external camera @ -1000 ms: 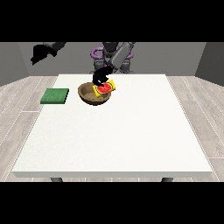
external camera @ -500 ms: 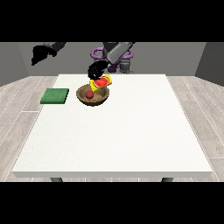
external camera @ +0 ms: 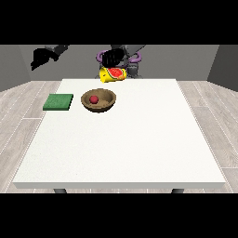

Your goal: Pick the cup and pour the ball into the bowl, then pick the bowl and place it on the pad

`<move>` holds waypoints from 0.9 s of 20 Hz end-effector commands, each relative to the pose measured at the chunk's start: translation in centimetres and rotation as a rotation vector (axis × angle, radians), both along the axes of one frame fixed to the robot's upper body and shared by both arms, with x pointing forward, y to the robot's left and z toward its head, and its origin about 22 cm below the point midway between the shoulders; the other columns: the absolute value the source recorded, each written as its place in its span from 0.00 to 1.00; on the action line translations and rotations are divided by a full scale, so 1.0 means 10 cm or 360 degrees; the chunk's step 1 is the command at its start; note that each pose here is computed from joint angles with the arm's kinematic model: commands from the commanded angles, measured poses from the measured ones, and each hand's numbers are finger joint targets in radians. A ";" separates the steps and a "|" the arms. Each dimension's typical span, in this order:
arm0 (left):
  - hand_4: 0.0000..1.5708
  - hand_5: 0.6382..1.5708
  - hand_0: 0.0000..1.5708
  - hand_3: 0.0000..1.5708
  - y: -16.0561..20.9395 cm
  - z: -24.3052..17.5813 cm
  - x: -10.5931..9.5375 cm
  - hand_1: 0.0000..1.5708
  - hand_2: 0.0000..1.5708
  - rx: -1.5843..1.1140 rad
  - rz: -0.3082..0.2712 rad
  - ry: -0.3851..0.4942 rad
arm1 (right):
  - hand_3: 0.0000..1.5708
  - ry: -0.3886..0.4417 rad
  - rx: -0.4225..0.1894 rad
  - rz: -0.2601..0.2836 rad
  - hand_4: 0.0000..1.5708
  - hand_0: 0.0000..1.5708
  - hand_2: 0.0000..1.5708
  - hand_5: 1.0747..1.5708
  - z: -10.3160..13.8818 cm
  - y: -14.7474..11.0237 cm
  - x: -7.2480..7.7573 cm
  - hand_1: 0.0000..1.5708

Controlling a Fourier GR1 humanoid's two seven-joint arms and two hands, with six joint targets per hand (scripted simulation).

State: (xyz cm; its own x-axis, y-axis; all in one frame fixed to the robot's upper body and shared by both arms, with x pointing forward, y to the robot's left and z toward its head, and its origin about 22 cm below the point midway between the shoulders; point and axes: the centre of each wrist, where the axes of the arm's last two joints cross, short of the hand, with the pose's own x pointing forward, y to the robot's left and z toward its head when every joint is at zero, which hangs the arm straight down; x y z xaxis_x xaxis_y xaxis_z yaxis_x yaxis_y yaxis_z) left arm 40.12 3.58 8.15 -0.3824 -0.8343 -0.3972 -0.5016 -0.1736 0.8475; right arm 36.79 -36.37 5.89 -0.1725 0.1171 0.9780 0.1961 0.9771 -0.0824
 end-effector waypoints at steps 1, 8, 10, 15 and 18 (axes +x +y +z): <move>0.84 0.82 0.93 1.00 0.35 0.26 0.13 0.93 1.00 -0.0337 -0.0017 -0.0001 | 0.36 0.0062 0.0017 -0.0125 0.36 0.00 0.27 0.99 -0.19 -0.15 -0.15 0.00; 0.84 0.87 0.97 1.00 1.04 0.37 0.25 0.97 1.00 -0.0929 0.0014 0.0107 | 0.42 -0.0005 0.0011 -0.0138 0.37 0.00 0.31 0.99 0.02 0.02 -0.01 0.00; 0.88 0.81 0.96 1.00 1.11 0.41 0.24 0.96 1.00 -0.1058 -0.0029 0.0154 | 0.46 -0.0028 0.0038 -0.0108 0.38 0.00 0.32 1.00 -0.05 0.02 -0.05 0.00; 0.73 0.89 0.37 0.22 0.72 0.56 0.15 0.37 0.25 -0.2001 -0.0287 0.0557 | 0.40 -0.0054 0.0107 -0.0032 0.39 0.00 0.32 1.00 -0.05 0.37 0.06 0.00; 0.41 1.00 0.00 0.00 0.74 0.82 0.15 0.00 0.00 -0.2437 -0.0541 0.0736 | 0.30 -0.0023 0.0154 -0.0033 0.41 0.00 0.28 1.00 -0.18 0.41 0.01 0.00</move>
